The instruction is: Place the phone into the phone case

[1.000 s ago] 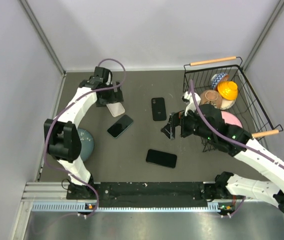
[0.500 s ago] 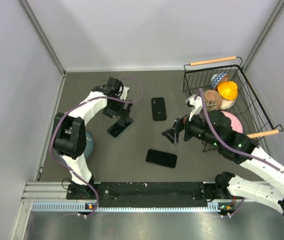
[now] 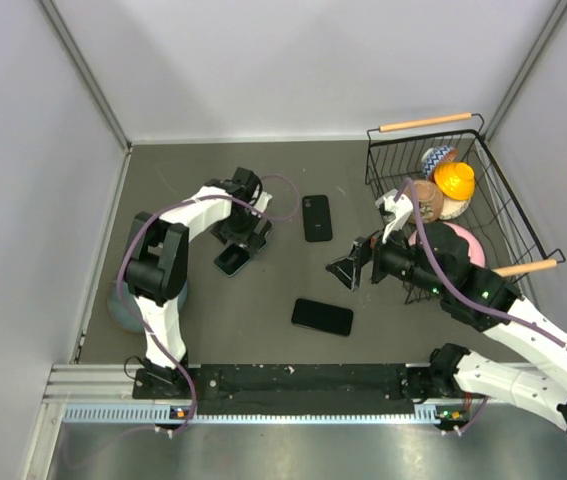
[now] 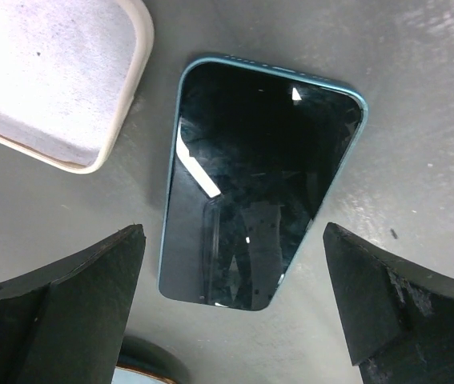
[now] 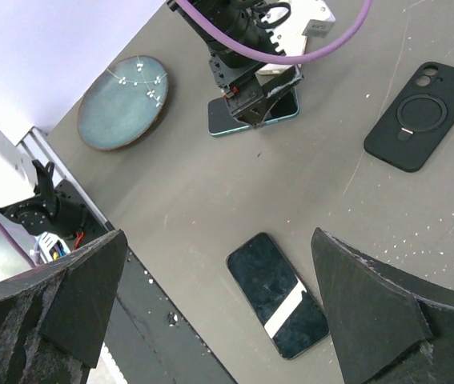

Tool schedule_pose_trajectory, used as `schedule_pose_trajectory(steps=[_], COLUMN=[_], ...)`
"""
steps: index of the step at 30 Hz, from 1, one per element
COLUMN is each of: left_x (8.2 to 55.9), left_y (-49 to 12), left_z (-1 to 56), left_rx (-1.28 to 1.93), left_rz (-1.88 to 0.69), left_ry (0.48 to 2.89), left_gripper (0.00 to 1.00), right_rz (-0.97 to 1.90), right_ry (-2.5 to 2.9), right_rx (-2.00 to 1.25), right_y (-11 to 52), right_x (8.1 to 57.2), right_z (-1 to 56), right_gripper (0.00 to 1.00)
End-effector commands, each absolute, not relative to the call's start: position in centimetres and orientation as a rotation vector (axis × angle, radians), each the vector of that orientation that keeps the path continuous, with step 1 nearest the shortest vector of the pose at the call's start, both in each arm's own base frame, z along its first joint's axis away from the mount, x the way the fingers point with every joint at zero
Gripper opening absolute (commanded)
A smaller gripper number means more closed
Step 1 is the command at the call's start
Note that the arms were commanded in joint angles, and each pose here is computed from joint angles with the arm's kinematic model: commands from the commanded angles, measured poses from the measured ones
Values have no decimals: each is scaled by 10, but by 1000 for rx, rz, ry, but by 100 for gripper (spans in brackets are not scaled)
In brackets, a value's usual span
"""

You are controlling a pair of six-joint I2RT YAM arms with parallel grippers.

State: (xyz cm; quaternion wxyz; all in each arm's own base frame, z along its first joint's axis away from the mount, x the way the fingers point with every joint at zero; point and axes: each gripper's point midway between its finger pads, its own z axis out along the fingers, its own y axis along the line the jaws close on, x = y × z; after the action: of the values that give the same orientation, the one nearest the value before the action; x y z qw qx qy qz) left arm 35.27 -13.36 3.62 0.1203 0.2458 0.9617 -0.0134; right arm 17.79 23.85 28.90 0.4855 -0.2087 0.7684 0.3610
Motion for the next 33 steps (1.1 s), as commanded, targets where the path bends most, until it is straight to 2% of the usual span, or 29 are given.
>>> schedule_pose_trajectory(steps=[1, 17, 22, 29, 33], left_x=[366, 344, 338, 336, 332], left_y=[-124, -139, -133, -137, -139], left_z=[38, 26, 13, 23, 31], left_rx=[751, 816, 816, 777, 704], left_rz=[50, -115, -76, -79, -97], left_ry=[2774, 2806, 2838, 2826, 2842], left_gripper=[99, 99, 99, 86, 73], right_rz=[892, 886, 894, 909, 941], right_ry=[1825, 1850, 1847, 1883, 1927], right_rx=[-496, -456, -442, -406, -359], right_y=[237, 230, 227, 227, 232], right_x=[177, 174, 172, 171, 172], right_z=[304, 304, 306, 297, 290], right_gripper=[99, 99, 99, 99, 99])
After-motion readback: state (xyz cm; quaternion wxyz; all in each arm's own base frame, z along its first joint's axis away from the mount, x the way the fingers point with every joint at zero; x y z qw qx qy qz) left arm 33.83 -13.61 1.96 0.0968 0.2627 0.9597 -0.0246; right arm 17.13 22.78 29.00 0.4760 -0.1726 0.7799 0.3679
